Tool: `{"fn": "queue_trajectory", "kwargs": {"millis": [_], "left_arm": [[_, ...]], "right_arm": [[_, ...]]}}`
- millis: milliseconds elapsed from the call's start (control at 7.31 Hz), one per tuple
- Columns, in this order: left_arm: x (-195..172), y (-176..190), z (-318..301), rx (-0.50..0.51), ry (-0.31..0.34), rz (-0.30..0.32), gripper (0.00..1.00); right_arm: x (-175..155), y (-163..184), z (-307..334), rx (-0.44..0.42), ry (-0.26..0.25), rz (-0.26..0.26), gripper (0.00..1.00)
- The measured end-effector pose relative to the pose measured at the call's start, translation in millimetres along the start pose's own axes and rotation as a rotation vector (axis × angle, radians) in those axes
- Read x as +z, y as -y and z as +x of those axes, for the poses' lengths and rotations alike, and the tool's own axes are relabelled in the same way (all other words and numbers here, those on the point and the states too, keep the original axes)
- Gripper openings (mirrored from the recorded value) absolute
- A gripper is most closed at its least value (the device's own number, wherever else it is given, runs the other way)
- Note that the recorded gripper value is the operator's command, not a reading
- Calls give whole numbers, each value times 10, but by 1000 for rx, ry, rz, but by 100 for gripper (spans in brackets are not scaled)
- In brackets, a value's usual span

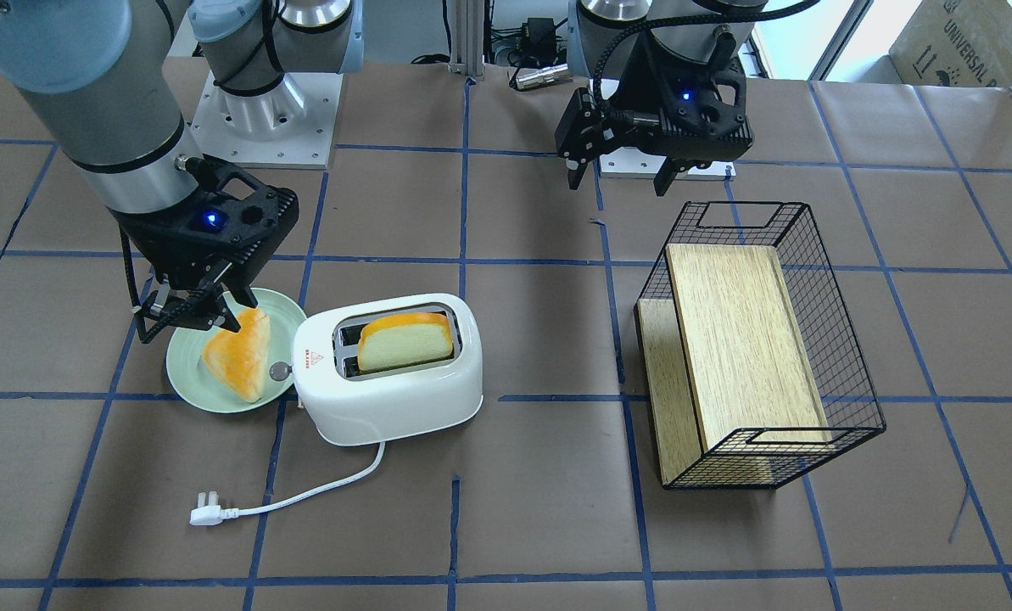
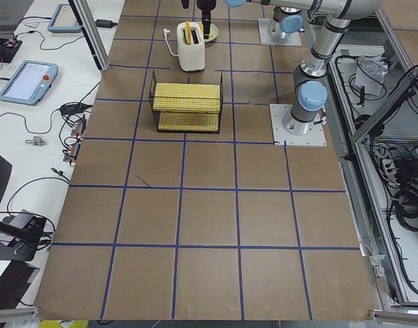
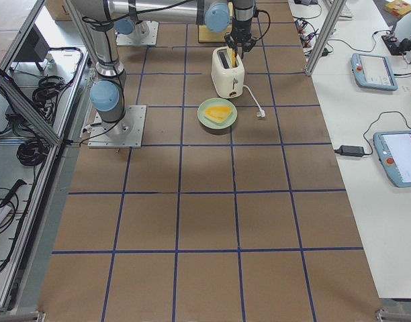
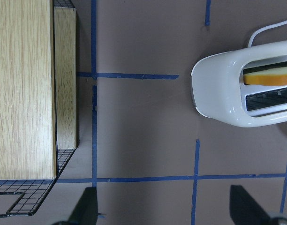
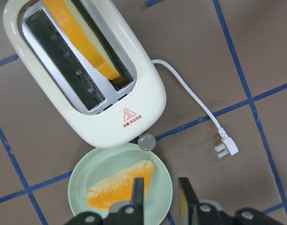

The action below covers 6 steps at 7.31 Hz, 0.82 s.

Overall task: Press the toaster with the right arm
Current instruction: 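Lower the right gripper over the toaster lever near the green plate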

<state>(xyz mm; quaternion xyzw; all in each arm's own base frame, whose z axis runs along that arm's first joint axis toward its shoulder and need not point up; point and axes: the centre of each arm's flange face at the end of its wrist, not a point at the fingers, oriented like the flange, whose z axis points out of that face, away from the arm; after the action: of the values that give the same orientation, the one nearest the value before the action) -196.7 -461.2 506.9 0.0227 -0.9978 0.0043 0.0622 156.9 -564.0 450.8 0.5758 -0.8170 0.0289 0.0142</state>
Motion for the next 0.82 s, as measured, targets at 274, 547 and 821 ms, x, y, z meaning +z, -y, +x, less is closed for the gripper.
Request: {"fn": "queue_trajectory", "kwargs": {"millis": [274, 547, 821], "left_arm": [[0, 0, 0, 0, 0, 0, 100], [0, 0, 0, 0, 0, 0, 100], [0, 0, 0, 0, 0, 0, 100]], "right_arm": [[114, 7, 17, -109, 14, -16, 36], [328, 44, 133, -277, 19, 0, 36], [503, 33, 149, -423, 31, 10, 36]]}}
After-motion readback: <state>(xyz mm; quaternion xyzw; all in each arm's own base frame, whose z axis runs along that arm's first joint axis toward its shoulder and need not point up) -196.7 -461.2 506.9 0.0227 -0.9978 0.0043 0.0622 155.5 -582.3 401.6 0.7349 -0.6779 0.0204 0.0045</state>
